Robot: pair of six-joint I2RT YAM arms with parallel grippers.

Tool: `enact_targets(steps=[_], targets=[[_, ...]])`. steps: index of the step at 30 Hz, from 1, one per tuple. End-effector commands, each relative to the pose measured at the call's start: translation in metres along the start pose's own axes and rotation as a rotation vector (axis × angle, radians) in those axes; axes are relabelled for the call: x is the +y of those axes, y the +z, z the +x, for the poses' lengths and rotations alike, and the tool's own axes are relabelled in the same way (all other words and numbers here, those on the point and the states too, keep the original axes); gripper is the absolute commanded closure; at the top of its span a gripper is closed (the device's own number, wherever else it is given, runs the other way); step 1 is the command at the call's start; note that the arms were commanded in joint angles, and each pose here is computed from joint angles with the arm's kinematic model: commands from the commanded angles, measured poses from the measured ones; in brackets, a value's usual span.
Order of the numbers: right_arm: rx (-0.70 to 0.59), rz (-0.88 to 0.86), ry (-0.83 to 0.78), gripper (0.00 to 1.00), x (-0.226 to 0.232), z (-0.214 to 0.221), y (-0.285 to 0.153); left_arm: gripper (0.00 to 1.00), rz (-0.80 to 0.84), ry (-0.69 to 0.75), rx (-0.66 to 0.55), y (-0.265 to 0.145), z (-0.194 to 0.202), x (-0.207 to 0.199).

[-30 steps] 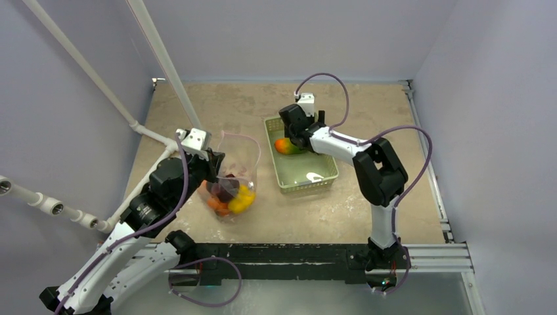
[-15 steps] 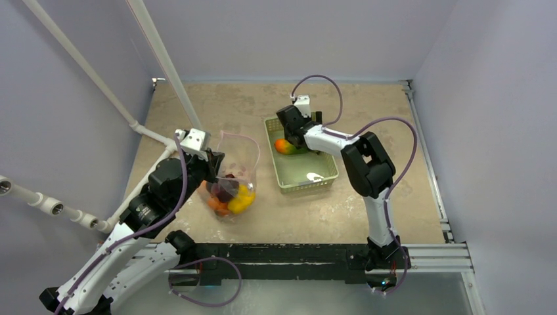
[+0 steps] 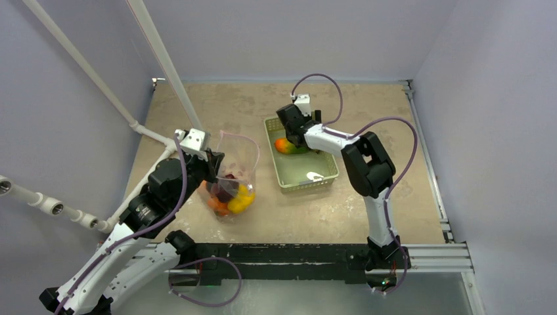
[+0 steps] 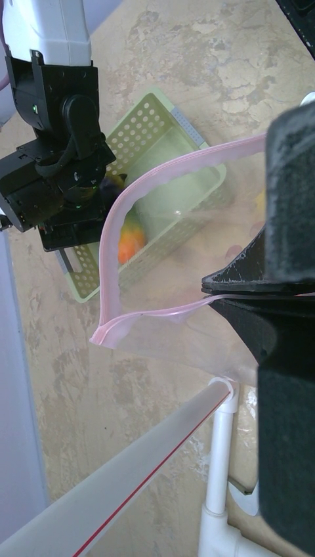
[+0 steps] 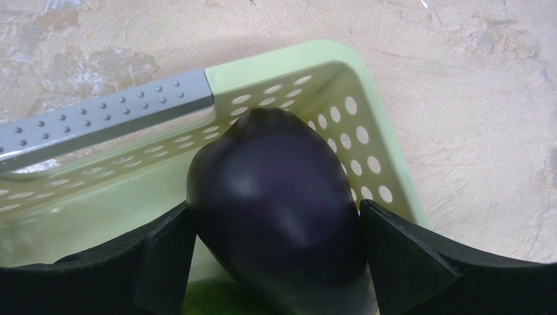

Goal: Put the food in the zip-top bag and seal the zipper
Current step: Pick up the fake vegetable from the bin, then place the fake vegetable in the zipper food storage bag.

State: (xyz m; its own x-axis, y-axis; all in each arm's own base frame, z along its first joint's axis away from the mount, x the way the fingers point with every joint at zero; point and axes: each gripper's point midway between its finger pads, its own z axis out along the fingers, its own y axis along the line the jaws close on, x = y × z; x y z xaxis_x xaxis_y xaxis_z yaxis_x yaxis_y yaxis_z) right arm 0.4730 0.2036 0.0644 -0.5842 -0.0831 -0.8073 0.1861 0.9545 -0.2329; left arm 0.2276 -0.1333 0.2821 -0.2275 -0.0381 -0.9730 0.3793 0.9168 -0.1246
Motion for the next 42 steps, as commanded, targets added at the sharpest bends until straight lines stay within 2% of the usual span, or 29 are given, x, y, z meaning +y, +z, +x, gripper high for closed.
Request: enact_targets(steps=[1,11,20,29,36,42], targets=[[-0.083,-0.023,0.094,0.52,-0.010,-0.050,-0.025,1.00,0.004,-0.009,-0.069,-0.004,-0.025,-0.001],[-0.171,-0.159,0.202,0.54,-0.025,-0.102,-0.080,1.00,0.000,-0.009,-0.067,-0.003,-0.024,-0.001],[-0.315,-0.527,0.270,0.54,-0.015,-0.160,-0.167,1.00,-0.002,-0.008,-0.063,-0.002,-0.023,0.000],[-0.563,-0.950,0.311,0.55,-0.027,-0.217,-0.295,1.00,-0.003,-0.009,-0.063,-0.002,-0.024,0.000],[-0.672,-1.252,0.317,0.55,-0.035,-0.224,-0.378,1.00,-0.003,-0.010,-0.065,-0.003,-0.024,0.000],[-0.716,-1.437,0.330,0.56,-0.036,-0.214,-0.422,1.00,-0.001,-0.011,-0.069,-0.003,-0.024,0.000]])
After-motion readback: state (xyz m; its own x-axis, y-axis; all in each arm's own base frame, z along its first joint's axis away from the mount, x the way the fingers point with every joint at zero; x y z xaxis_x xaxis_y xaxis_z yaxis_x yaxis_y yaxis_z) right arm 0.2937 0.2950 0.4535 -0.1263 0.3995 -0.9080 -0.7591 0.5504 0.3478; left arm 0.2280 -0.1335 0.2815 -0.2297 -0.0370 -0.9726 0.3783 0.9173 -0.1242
